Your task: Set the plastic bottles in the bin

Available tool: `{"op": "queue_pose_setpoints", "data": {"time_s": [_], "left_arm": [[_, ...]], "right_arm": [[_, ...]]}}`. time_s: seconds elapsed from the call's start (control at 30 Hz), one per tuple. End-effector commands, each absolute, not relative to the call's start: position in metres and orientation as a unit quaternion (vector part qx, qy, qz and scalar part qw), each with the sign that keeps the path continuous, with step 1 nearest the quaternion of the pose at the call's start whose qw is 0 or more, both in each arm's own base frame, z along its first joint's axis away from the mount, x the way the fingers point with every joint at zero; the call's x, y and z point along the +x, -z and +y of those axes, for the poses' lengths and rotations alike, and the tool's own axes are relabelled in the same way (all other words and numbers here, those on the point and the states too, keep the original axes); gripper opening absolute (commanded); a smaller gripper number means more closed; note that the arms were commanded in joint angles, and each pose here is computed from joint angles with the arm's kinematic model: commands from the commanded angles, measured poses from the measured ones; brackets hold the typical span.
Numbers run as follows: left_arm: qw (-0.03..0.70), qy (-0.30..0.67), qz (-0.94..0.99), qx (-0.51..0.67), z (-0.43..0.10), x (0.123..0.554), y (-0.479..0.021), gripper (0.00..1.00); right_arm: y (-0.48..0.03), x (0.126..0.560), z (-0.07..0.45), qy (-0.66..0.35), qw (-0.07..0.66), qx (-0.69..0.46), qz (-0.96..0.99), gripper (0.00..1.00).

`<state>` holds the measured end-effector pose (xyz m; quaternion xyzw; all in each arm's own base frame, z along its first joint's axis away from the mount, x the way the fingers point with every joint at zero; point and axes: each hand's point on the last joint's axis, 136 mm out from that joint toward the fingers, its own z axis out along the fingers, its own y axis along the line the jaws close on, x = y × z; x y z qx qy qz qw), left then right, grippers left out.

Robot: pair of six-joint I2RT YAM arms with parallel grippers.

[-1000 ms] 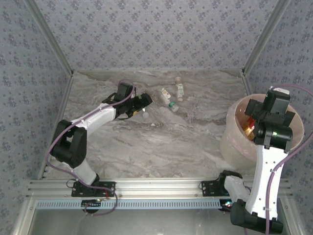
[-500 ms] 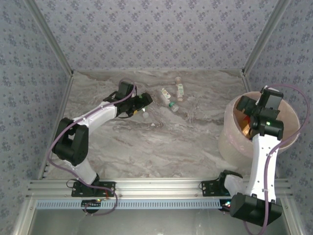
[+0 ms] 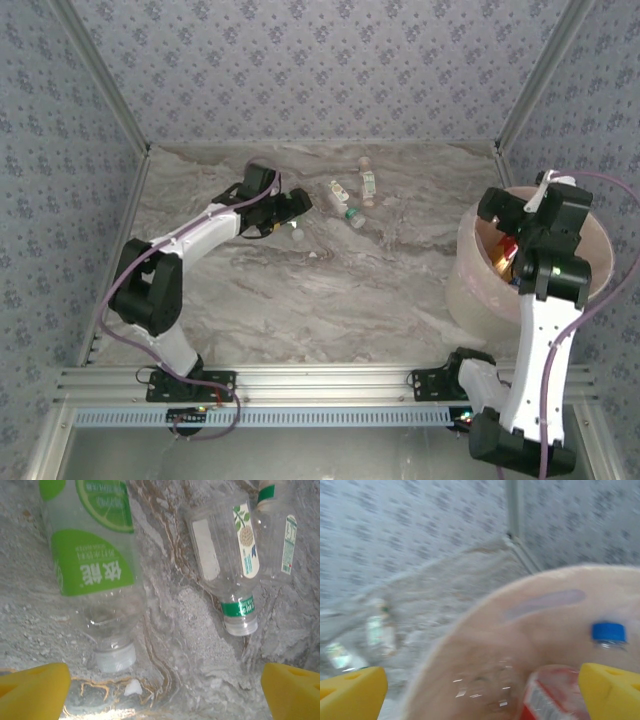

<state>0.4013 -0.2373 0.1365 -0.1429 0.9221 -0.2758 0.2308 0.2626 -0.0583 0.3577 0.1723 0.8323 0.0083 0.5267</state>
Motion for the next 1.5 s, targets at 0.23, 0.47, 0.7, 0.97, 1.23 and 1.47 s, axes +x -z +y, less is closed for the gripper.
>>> {"op": "queue_pose_setpoints", "data": {"time_s": [0.23, 0.47, 0.7, 0.97, 1.23, 1.47], "left_arm": [[0.241, 0.225, 0.937, -0.116, -0.231, 0.42, -0.122, 0.98], [0.236, 0.197, 0.944, -0.117, -0.235, 0.433, -0.098, 0.98], [0.23, 0.164, 0.952, -0.12, -0.242, 0.44, -0.072, 0.98], [0.25, 0.078, 0.954, -0.148, -0.219, 0.446, -0.043, 0.97], [0.256, 0.095, 0.955, -0.117, -0.225, 0.445, -0.036, 0.73], [0.291, 0.13, 0.945, -0.075, -0.227, 0.438, -0.067, 0.61]], "right_arm": [[-0.42, 0.251, 0.056, -0.249, 0.583, -0.01, 0.773, 1.0], [-0.415, 0.258, 0.123, -0.343, 0.577, -0.104, 0.734, 1.0], [-0.39, 0.276, 0.162, -0.31, 0.558, -0.145, 0.756, 1.0], [-0.374, 0.283, 0.185, -0.273, 0.542, -0.181, 0.773, 1.0], [-0.359, 0.308, 0.168, -0.234, 0.556, -0.094, 0.792, 1.0], [-0.35, 0.323, 0.171, -0.243, 0.549, -0.059, 0.798, 1.0]]}}
